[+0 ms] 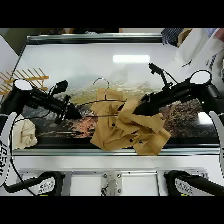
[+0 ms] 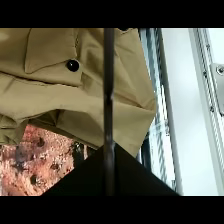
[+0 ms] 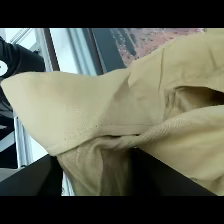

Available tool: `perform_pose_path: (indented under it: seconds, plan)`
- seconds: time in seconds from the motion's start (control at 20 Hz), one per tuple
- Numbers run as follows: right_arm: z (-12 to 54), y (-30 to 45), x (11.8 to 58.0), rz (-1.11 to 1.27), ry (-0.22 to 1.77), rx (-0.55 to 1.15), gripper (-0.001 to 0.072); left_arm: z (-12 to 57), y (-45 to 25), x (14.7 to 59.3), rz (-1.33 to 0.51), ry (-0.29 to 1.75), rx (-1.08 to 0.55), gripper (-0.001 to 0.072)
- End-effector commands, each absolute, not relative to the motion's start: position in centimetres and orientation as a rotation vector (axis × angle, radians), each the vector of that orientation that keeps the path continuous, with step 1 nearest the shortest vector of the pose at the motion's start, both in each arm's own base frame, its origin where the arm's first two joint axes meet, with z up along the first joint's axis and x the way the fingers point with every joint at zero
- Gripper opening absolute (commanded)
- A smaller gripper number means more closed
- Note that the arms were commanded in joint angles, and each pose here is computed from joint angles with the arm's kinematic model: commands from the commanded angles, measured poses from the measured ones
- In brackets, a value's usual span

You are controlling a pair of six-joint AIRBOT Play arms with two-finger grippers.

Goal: Fold the clothes and pants, and hang the long-sleeved shirts on hangers.

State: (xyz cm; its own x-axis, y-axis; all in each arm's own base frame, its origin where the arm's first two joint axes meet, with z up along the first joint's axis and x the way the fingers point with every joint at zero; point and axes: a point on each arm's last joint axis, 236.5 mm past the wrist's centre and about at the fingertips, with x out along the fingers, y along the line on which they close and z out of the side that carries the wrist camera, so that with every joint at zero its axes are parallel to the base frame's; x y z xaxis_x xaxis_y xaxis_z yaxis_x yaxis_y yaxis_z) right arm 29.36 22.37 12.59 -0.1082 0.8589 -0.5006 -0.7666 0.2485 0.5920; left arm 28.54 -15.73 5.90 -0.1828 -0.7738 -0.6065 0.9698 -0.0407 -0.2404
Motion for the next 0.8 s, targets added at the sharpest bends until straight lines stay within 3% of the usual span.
perform_pose_path:
  seconds: [0.0,0.05,0.25,0.55,0.75]
  plan:
    - [12.5,22.6,29.2,1.386,0.966,0.116,0.0073,5.9,-15.7,28.6,-1.617,0.716,0.362,0.0011]
    - [12.4,22.5,29.1,1.389,0.963,0.106,0.0024,5.9,-15.7,28.6,-1.617,0.716,0.363,0.0012]
    - [12.1,22.3,29.1,1.431,0.903,0.017,0.0021,5.9,-15.7,28.6,-1.617,0.716,0.362,0.0012]
    - [11.8,22.2,29.9,1.624,0.424,-0.469,0.0021,5.8,-15.7,28.7,-1.613,0.715,0.364,0.0012]
    - [11.8,22.3,31.0,1.584,0.393,-0.494,0.0020,5.8,-15.7,28.8,-1.607,0.713,0.367,0.0012]
